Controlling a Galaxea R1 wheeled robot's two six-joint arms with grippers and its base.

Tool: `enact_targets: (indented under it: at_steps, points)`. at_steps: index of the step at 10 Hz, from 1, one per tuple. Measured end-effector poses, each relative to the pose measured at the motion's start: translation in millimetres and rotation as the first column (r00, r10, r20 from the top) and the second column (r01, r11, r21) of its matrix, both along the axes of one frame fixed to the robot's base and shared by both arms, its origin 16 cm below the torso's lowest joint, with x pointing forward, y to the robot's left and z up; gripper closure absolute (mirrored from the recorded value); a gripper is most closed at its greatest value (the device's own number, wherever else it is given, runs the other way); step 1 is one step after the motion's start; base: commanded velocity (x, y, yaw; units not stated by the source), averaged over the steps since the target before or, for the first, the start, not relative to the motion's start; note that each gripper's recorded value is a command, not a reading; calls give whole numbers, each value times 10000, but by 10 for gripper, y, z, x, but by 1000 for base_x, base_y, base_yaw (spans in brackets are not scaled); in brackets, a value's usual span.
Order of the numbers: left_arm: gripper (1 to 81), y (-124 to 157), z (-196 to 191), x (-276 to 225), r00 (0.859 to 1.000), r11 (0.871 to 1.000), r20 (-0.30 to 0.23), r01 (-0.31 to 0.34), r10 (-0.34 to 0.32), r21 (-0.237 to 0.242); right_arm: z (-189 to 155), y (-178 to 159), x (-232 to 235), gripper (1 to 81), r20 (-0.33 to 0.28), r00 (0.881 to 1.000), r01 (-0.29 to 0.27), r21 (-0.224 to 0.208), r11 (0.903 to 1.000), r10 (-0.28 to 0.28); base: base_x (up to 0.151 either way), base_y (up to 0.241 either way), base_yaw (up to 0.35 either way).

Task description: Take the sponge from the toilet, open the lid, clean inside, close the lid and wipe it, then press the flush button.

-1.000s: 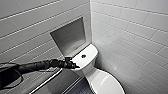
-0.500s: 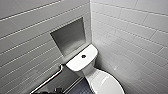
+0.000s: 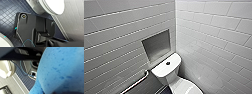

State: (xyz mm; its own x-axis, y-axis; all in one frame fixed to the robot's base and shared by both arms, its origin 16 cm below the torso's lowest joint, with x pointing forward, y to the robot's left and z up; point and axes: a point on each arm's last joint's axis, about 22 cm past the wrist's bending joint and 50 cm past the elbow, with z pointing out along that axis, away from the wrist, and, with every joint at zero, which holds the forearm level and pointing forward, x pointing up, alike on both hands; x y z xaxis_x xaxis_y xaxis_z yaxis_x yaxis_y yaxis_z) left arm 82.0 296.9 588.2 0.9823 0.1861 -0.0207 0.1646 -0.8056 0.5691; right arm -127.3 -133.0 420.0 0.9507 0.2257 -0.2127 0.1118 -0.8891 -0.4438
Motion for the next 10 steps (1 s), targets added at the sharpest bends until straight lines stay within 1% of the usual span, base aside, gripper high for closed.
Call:
enact_targets:
  at_steps: [1, 2, 3, 4, 5, 6, 7, 8, 10]
  points:
    - [811, 88, -190, -105, 9999, 9989, 147, -2, -5, 467, -48, 10, 263, 811, 562, 9984, 62, -11, 10000, -61, 0, 0, 0]
    - [811, 130, -372, -221, 9997, 9963, 238, -21, 1, 855, -68, 3, 459, 811, 989, 9950, 101, -44, 9999, -96, 0, 0, 0]
    - [811, 18, -564, -392, 9996, 9946, 279, 12, -41, 1038, -59, -2, 533, 811, 1206, 9926, 114, -65, 9999, -105, 0, 0, 0]
    - [811, -158, -734, -607, 9998, 9940, 188, 57, -78, 1093, -59, -11, 575, 811, 1362, 9906, 104, -96, 9999, -90, 0, 0, 0]
    - [811, -289, -902, -856, 9999, 9924, -23, 110, -108, 1227, -61, -8, 576, 811, 1408, 9900, 106, -125, 9999, -88, 0, 0, 0]
    - [811, -334, -1042, -1013, 9999, 9890, -114, 126, -111, 1477, -67, -9, 601, 811, 1476, 9890, 127, -172, 9998, -100, 0, 0, 0]
    - [811, -341, -1185, -1028, 10000, 9830, 5, 70, -72, 1835, -82, -18, 623, 811, 1531, 9882, 98, -243, 9997, -60, 0, 0, 0]
    - [811, -424, -1303, -1095, 10000, 9788, -24, 45, -41, 2048, -89, -22, 612, 811, 1522, 9883, 116, -296, 9995, -70, 0, 0, 0]
    - [811, -654, -1492, -1293, 9996, 9715, -276, 91, -27, 2369, -103, -20, 636, 811, 1574, 9875, 82, -358, 9993, -25, 0, 0, 0]
